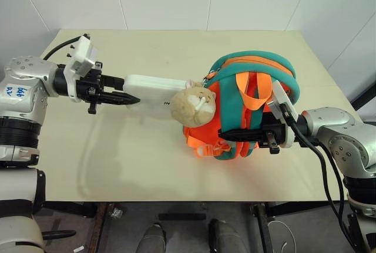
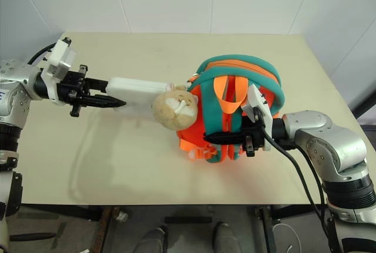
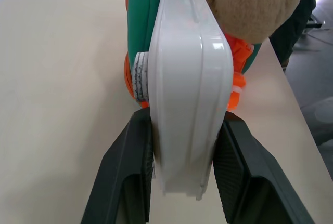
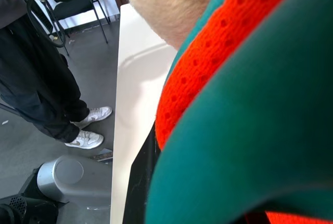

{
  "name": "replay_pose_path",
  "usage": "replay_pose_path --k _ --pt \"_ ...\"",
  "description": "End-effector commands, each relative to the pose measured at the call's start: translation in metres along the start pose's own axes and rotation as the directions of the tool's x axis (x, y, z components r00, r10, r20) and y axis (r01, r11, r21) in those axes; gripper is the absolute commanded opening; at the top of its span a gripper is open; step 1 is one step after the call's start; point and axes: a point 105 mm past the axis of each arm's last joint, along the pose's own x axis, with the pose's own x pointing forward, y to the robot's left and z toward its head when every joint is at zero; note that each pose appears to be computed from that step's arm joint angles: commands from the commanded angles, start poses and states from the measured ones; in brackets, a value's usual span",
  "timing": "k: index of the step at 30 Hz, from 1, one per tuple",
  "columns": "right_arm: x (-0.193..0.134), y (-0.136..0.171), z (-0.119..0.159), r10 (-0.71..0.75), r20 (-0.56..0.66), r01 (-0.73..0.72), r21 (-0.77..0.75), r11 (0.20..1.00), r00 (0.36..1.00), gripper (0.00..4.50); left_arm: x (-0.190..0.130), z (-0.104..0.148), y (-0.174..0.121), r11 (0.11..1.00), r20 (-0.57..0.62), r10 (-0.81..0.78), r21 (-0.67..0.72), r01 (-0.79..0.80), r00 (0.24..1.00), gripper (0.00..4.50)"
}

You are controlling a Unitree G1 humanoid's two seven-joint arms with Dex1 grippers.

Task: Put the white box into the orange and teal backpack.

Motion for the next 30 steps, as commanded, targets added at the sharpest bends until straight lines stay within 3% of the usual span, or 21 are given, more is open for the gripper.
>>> replay_pose_path --k 1,6,14,20,30 --pt "0.002 0.005 0.010 0.018 0.017 -0.017 -0.052 0.999 1.000 0.00 0.003 0.005 -0.005 0.997 -0.043 -0.070 0.031 0.071 0.997 1.25" --pt "0.001 0.007 0.009 0.017 0.018 -0.016 -0.060 0.998 1.000 0.00 -0.014 0.011 0.004 0.998 -0.018 0.029 0.050 -0.029 0.999 1.24" --pt "0.002 0.025 0.029 0.100 0.112 -0.082 -0.156 0.984 0.989 0.00 -0.039 0.035 -0.002 0.997 0.146 0.071 0.016 -0.074 0.987 1.23" --pt "0.005 0.037 0.035 0.162 0.127 -0.134 -0.203 0.970 0.979 0.00 -0.050 0.025 0.007 0.988 0.087 0.155 0.009 -0.156 0.984 1.23" --pt "0.004 0.036 0.027 0.155 0.112 -0.131 -0.200 0.971 0.982 0.00 -0.036 0.047 -0.015 1.000 0.206 -0.028 0.010 0.027 0.978 1.23"
